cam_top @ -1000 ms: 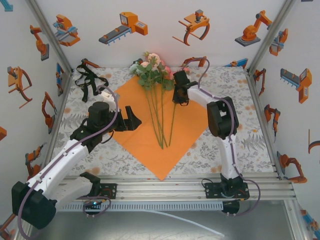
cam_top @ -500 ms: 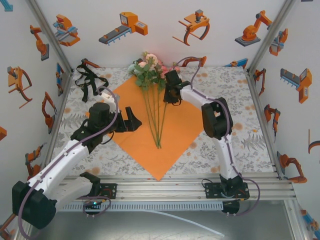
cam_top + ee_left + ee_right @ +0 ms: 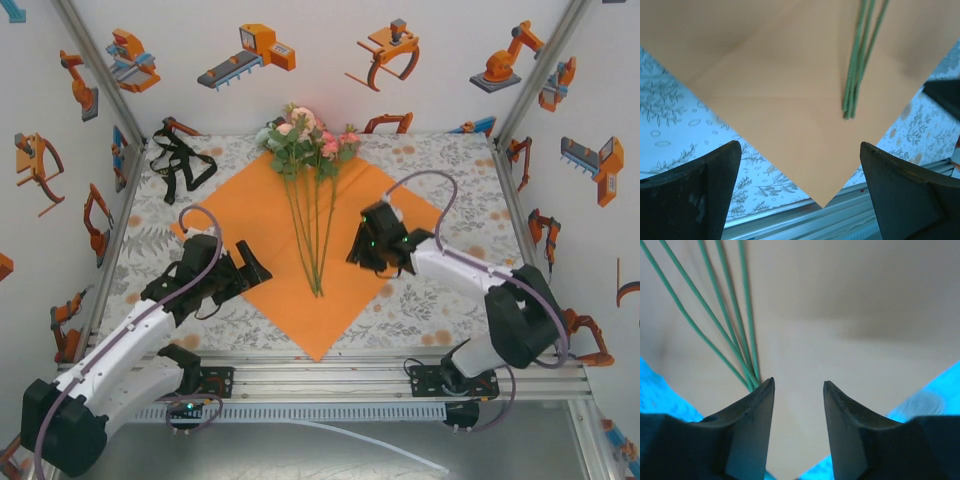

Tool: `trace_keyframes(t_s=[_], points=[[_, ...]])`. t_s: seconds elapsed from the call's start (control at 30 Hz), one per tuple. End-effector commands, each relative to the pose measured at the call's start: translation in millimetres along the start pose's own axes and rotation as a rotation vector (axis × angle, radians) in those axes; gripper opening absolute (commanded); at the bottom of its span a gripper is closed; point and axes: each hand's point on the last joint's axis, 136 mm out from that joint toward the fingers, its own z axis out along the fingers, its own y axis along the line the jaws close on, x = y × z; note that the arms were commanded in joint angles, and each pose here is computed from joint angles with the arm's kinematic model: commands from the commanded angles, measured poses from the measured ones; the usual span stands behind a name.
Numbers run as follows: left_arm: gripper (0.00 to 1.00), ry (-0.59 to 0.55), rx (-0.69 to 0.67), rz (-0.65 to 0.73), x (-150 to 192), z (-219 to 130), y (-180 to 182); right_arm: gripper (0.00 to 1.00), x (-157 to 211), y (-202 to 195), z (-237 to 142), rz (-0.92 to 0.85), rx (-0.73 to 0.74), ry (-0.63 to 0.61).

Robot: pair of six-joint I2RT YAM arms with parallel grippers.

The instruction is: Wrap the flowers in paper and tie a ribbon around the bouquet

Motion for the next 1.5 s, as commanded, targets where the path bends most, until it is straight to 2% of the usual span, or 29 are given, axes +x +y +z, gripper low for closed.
trace_keyframes(t_s=[0.0,0.17,0.27,0.5,0.7,0.8,0.87,0.93,1.0,1.2,1.37,1.47], points=[[0.93,0.044,-0.031,-0.102,15,6,13,0.44,42,-13,-3,0.159,-0.003,0.041],[0.93,0.034,-0.073,-0.104,22,7,29,0.51,70,-41,-10,0.174,0.060,0.027],[0.93,0.028,-0.089,-0.127,25,10,37,0.52,83,-47,-4,0.199,0.039,0.048],[0.93,0.072,-0.079,-0.193,35,24,39,0.52,91,-45,11,0.248,0.013,0.057],[0.93,0.083,-0.016,-0.157,38,29,30,0.51,81,-23,8,0.292,-0.073,0.035],[0.93,0.101,0.027,-0.069,40,29,22,0.42,76,-13,3,0.326,-0.130,0.024],[0.93,0.117,0.071,-0.008,41,29,13,0.28,73,-5,1,0.355,-0.177,0.016],[0.93,0.131,0.086,0.034,42,29,8,0.08,70,1,0,0.384,-0.208,0.011],[0.93,0.136,0.058,0.049,42,29,12,0.00,68,5,-1,0.400,-0.225,0.010],[0.93,0.114,0.022,0.114,35,23,13,0.00,52,23,-12,0.456,-0.261,-0.016],[0.93,0.101,0.110,0.320,31,10,-23,0.00,23,27,-23,0.557,-0.234,-0.107],[0.93,0.058,0.146,0.456,29,1,-43,0.00,6,20,-24,0.604,-0.143,-0.122]])
